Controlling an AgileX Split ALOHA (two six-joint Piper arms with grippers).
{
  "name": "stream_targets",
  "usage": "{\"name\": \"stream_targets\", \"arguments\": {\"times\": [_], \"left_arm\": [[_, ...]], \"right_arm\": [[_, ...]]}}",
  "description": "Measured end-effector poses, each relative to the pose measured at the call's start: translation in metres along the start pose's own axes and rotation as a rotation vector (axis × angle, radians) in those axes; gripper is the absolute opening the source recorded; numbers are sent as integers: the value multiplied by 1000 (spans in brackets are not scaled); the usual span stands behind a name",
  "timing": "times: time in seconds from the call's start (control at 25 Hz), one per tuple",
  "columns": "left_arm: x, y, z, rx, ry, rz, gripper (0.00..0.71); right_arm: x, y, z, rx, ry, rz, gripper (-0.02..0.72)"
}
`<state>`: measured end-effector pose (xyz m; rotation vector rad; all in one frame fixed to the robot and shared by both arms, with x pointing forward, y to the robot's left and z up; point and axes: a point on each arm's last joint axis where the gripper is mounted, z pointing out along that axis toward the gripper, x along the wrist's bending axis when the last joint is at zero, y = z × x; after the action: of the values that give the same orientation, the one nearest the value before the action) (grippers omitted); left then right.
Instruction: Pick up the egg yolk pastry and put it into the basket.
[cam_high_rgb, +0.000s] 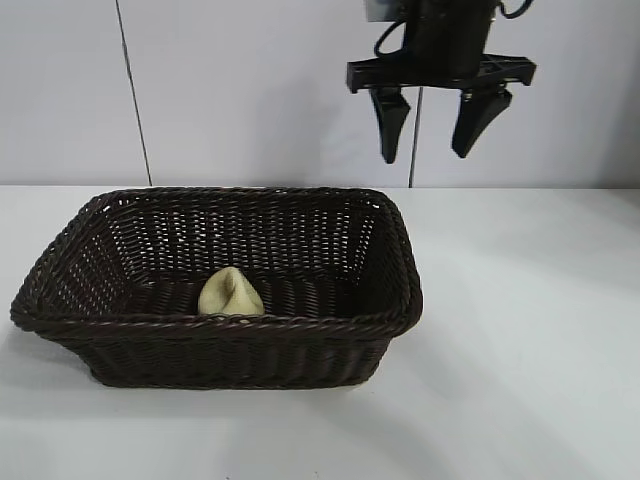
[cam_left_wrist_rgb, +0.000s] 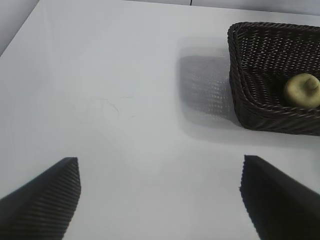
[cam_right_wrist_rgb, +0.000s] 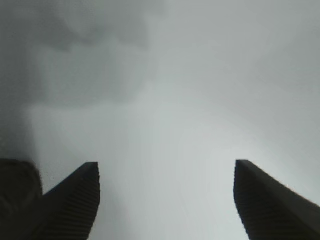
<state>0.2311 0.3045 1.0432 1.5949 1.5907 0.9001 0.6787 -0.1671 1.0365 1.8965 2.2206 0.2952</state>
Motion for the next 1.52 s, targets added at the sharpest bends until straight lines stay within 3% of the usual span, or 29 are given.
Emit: {"name": "stream_targets", "arguments": {"times": [0.28,0.56,1.0,1.52], "left_arm": [[0,0,0,0,0,0,631],[0,0,0,0,0,0,631],[0,0,0,0,0,0,631],[0,0,0,0,0,0,631]], "right_arm": [[-72,4,3,4,-46,149,540],[-105,2,3,6,-70,212,540],[-98,-14,-8,34,2,184,540],[-87,-129,-87,61,18,173,540]]}}
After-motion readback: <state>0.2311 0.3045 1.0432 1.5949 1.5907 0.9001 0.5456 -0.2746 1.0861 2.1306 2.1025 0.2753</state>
